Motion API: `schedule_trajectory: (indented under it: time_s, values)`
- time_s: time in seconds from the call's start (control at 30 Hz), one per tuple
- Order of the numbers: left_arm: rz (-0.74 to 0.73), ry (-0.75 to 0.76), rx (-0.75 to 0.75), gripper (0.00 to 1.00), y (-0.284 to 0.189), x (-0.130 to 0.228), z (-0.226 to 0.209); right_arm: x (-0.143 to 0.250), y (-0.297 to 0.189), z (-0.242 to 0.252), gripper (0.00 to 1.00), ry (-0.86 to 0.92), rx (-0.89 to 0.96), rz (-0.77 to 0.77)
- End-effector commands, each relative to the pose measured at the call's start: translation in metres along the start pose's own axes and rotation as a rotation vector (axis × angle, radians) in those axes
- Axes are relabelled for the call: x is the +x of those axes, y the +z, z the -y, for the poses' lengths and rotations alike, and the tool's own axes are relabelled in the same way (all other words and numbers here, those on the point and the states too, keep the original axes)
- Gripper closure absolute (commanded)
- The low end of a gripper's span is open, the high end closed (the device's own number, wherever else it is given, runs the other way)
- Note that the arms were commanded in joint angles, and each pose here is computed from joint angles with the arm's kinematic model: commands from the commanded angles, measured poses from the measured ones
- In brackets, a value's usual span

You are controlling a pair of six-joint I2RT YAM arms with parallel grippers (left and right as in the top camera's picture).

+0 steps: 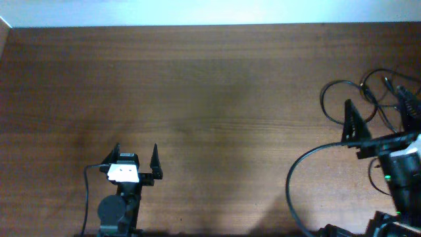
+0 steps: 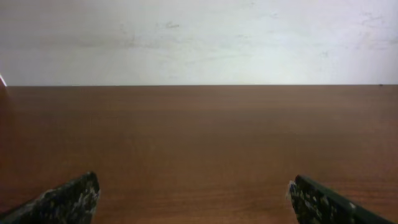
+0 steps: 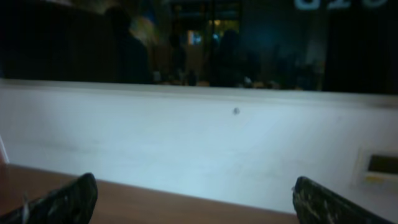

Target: Untangle cables

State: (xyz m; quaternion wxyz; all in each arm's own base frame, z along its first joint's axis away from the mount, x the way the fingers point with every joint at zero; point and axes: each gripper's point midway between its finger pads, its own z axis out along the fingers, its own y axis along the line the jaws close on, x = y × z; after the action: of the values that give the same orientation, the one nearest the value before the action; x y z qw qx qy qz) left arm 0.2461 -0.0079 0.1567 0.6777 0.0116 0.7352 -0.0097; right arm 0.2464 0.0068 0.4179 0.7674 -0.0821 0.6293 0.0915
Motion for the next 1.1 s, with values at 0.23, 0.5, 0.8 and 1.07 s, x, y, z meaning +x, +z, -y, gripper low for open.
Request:
schedule_trajectory:
  time_s: [0.23, 0.5, 0.8, 1.07]
  values:
    - [0.001, 0.014, 0.001, 0.01, 0.0, 0.001, 0.0, 0.119, -0.02, 0.007, 0.01, 0.18, 0.128, 0.125]
    - [0.001, 0.014, 0.001, 0.01, 0.0, 0.001, 0.0, 0.195, -0.037, 0.003, 0.01, 0.241, 0.202, 0.003]
    - [0.001, 0.014, 0.001, 0.01, 0.0, 0.001, 0.0, 0.254, -0.049, -0.013, 0.01, 0.098, 0.138, -0.255]
    - [0.001, 0.014, 0.001, 0.01, 0.0, 0.001, 0.0, 0.255, -0.049, -0.017, 0.01, -0.03, 0.106, -0.266]
